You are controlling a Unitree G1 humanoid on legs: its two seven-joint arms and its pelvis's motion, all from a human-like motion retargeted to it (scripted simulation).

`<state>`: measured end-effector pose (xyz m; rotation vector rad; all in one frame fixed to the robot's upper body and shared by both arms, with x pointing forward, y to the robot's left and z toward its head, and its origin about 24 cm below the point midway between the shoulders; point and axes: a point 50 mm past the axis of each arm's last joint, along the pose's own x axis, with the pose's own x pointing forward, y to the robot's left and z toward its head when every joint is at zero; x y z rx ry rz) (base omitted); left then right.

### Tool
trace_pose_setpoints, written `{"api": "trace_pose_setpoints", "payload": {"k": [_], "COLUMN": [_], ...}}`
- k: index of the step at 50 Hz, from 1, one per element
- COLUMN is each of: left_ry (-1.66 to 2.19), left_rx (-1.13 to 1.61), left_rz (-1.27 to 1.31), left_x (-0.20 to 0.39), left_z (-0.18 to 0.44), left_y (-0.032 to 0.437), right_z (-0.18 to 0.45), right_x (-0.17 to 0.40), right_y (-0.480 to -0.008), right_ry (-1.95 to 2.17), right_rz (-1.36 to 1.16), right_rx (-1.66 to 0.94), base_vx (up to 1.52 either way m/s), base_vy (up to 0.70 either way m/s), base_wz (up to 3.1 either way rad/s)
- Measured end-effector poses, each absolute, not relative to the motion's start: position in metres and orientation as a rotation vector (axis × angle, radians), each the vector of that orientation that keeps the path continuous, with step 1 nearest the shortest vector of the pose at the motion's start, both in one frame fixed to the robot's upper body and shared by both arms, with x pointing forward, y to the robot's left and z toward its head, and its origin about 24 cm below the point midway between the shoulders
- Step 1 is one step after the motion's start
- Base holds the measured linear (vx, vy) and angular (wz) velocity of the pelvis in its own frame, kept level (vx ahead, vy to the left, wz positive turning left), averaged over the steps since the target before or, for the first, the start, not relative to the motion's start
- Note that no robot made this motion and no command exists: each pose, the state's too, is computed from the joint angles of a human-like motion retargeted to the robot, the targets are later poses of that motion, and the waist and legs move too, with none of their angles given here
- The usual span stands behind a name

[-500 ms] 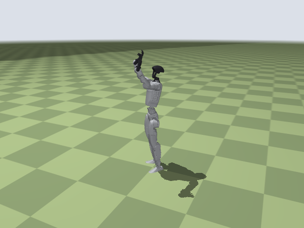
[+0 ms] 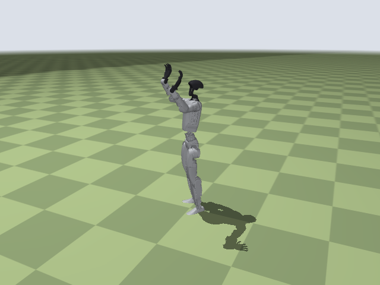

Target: Upper body actions

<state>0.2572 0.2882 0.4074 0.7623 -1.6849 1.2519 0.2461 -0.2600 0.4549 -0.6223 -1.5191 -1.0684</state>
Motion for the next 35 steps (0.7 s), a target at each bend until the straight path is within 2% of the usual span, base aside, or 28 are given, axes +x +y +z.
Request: {"api": "trace_pose_setpoints", "payload": {"k": [3, 5, 8, 10, 12, 16, 20, 25, 27, 30, 35], "left_ry": [-1.768, -1.762, -1.582, -1.448, -1.393, -1.304, -1.044, -0.793, -0.794, -0.705, -0.358], "left_rx": [0.91, 1.018, 1.287, 1.371, 1.381, 1.221, 0.968, 0.638, 0.588, 0.515, 0.543], "left_rz": [0.97, 0.918, 1.131, 1.337, 1.4, 1.349, 1.387, 1.372, 1.353, 1.469, 1.569], "left_x": [0.275, 0.283, 0.287, 0.278, 0.272, 0.262, 0.243, 0.194, 0.168, 0.135, 0.104], "left_z": [0.418, 0.425, 0.435, 0.443, 0.441, 0.417, 0.375, 0.307, 0.277, 0.221, 0.126], "left_y": [0.231, 0.208, 0.214, 0.238, 0.262, 0.318, 0.387, 0.453, 0.461, 0.468, 0.459], "right_z": [0.469, 0.478, 0.487, 0.491, 0.491, 0.473, 0.425, 0.358, 0.333, 0.294, 0.198], "right_x": [0.234, 0.223, 0.214, 0.213, 0.22, 0.237, 0.252, 0.261, 0.26, 0.259, 0.252], "right_y": [-0.221, -0.203, -0.197, -0.207, -0.229, -0.291, -0.351, -0.377, -0.38, -0.382, -0.386], "right_ry": [-1.694, -1.8, -1.872, -1.832, -1.699, -1.34, -1.062, -1.003, -0.98, -0.873, -0.553], "right_rz": [-1.162, -1.248, -1.409, -1.486, -1.467, -1.4, -1.271, -1.06, -1.06, -1.077, -0.996], "right_rx": [-0.946, -1.081, -1.288, -1.336, -1.315, -1.131, -0.822, -0.406, -0.418, -0.594, -0.823], "base_vx": [0.07, 0.1, 0.13, 0.0, -0.07, -0.07, -0.06, -0.04, -0.01, 0.0, 0.02], "base_vy": [0.02, -0.01, -0.03, 0.0, 0.02, 0.01, -0.05, -0.03, 0.03, 0.01, -0.08], "base_wz": [-0.01, -0.02, -0.04, 0.0, -0.03, 0.0, 0.04, -0.04, -0.33, -0.19, -0.02]}}
